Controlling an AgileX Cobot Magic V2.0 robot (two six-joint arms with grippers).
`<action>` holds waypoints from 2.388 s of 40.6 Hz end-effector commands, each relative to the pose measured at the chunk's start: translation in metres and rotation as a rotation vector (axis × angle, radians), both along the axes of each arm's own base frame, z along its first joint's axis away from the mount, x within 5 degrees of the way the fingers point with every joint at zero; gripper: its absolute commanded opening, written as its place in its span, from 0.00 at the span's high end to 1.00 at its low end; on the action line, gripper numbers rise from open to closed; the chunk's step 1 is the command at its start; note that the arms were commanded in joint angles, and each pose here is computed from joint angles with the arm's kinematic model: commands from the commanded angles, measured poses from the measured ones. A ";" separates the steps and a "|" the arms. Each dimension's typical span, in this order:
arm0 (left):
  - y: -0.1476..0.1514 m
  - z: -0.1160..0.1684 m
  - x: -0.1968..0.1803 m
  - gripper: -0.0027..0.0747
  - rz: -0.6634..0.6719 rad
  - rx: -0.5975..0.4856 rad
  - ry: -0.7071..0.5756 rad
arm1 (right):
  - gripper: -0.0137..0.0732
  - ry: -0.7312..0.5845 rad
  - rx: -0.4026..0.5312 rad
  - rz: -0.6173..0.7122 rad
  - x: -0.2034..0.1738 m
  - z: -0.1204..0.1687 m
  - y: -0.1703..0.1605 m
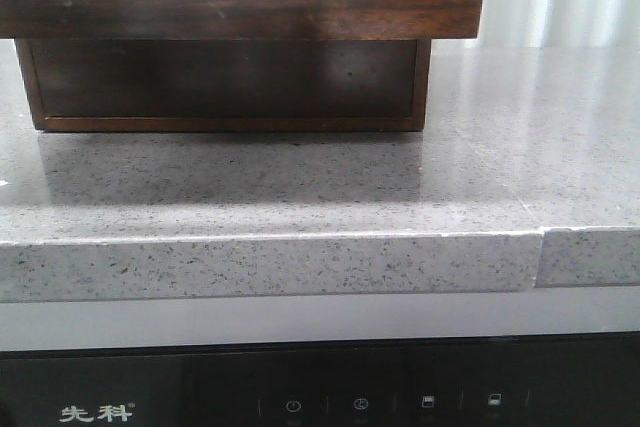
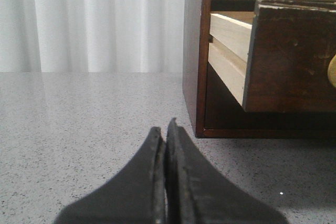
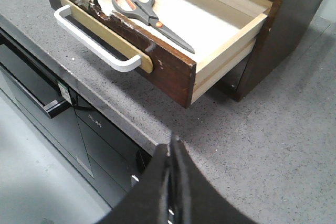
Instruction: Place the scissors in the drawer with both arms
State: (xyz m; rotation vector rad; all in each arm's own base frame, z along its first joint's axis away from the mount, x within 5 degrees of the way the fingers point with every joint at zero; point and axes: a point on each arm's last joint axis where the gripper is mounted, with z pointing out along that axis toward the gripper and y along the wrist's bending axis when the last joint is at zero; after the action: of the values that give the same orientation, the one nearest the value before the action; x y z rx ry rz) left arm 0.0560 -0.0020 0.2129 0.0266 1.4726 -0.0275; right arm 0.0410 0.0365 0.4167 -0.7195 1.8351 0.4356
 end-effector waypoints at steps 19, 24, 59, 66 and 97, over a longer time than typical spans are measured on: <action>0.000 0.000 -0.001 0.99 -0.008 -0.017 -0.077 | 0.92 -0.300 0.092 -0.354 -0.001 -0.024 -0.024; 0.000 0.000 -0.001 0.99 -0.008 -0.017 -0.077 | 0.92 -0.394 0.110 -0.493 0.002 -0.058 -0.029; 0.000 0.000 -0.001 0.99 -0.008 -0.017 -0.077 | 0.92 -0.540 0.127 -0.653 0.013 -0.204 -0.035; 0.000 0.000 -0.001 0.99 -0.008 -0.017 -0.077 | 0.92 -0.541 0.130 -0.653 0.013 -0.204 -0.035; 0.000 0.000 -0.001 0.99 -0.008 -0.017 -0.077 | 0.92 -0.508 0.309 -0.667 0.013 -0.201 -0.035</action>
State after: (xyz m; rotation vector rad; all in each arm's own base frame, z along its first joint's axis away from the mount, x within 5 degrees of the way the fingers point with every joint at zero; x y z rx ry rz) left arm 0.0560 -0.0020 0.2131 0.0266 1.4708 -0.0275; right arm 0.0563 0.0016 0.2071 0.0180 1.4781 0.0667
